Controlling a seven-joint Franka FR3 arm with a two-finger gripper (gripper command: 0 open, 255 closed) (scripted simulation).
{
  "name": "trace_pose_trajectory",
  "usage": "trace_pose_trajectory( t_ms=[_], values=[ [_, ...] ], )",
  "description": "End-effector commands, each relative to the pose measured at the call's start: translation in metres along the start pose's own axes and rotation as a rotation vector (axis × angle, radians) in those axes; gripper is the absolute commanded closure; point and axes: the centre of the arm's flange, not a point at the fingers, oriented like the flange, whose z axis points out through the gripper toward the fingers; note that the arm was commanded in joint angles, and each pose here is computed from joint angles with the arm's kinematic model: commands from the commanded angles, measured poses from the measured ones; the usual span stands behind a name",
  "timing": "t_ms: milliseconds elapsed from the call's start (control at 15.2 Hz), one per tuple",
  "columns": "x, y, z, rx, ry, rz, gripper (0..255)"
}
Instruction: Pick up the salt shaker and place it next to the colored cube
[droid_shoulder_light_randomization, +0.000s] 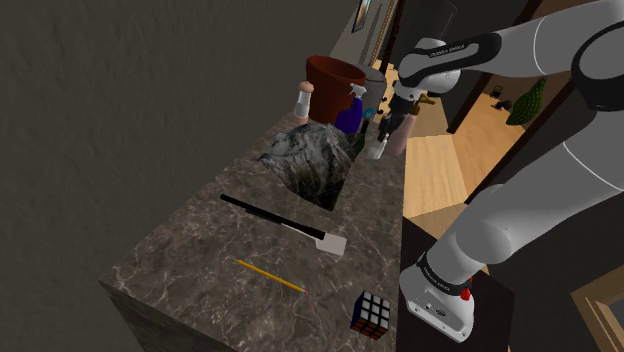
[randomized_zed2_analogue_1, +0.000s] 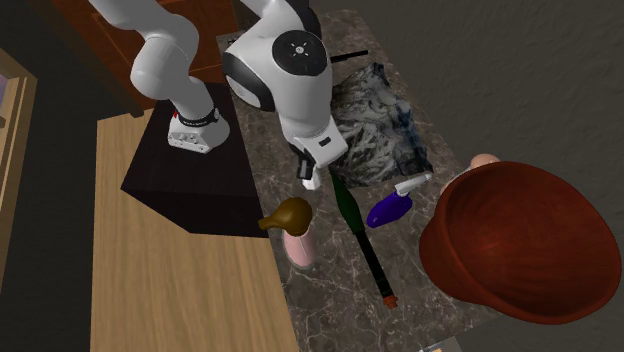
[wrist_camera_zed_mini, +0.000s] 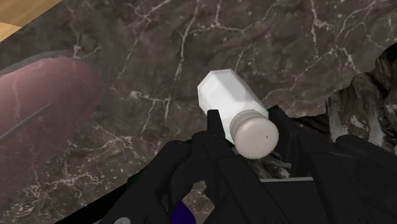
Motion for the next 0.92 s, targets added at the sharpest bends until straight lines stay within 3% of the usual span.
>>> trace_pose_trajectory(
  t_ms=[0,858],
  values=[
    [-0.001,0.000,-0.010,0.000,0.000,0.000,255],
    [0.000,-0.006,-0.079,0.000,0.000,0.000,255]
  ],
)
